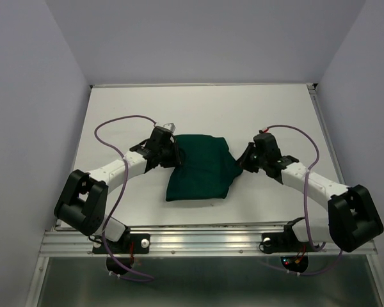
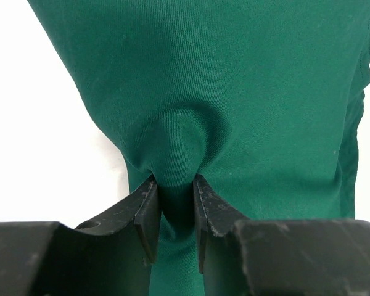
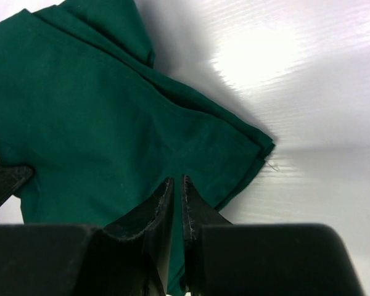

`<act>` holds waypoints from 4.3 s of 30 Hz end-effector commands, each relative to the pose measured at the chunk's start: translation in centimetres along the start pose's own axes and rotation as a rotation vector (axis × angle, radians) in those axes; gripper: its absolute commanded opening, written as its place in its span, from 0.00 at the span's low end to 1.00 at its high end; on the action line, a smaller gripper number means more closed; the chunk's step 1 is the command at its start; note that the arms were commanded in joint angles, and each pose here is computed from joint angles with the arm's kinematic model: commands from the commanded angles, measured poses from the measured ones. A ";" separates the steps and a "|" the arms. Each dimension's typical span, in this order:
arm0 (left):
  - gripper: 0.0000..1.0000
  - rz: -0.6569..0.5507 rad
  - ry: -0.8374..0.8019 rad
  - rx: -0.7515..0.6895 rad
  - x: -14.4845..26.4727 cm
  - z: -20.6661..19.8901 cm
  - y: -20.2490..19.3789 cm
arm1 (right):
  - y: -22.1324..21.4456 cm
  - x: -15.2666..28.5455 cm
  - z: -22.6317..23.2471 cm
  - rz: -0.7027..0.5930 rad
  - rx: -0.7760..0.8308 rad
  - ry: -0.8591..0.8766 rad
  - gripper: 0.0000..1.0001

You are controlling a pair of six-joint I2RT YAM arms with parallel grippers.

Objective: Prepare the surgical pack

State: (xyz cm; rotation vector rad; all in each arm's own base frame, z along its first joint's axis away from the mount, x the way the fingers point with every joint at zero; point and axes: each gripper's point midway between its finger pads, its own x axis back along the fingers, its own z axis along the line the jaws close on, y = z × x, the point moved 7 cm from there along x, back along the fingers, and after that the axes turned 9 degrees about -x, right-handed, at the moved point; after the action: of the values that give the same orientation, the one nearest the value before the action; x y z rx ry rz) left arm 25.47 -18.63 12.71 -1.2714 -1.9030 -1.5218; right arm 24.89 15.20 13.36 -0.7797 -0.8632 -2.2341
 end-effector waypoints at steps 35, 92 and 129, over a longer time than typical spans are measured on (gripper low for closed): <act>0.65 -0.150 0.065 -0.084 5.1 -1.7 6.4 | -1.1 1.2 -2.6 -0.153 -0.146 -0.041 0.93; 0.64 -0.155 -0.093 -0.128 5.4 -6.6 7.5 | 1.4 8.1 3.7 -0.247 -0.175 0.363 0.01; 0.59 0.039 -0.150 -0.392 1.2 -15.7 3.6 | -6.7 1.2 -10.0 -0.063 -0.229 -0.060 0.01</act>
State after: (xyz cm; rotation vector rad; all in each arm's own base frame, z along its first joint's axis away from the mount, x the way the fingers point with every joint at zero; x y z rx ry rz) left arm 25.41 -30.82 20.55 -1.5866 -1.8098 -1.7907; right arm 17.09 12.07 6.90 -0.8736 -0.6640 -2.4249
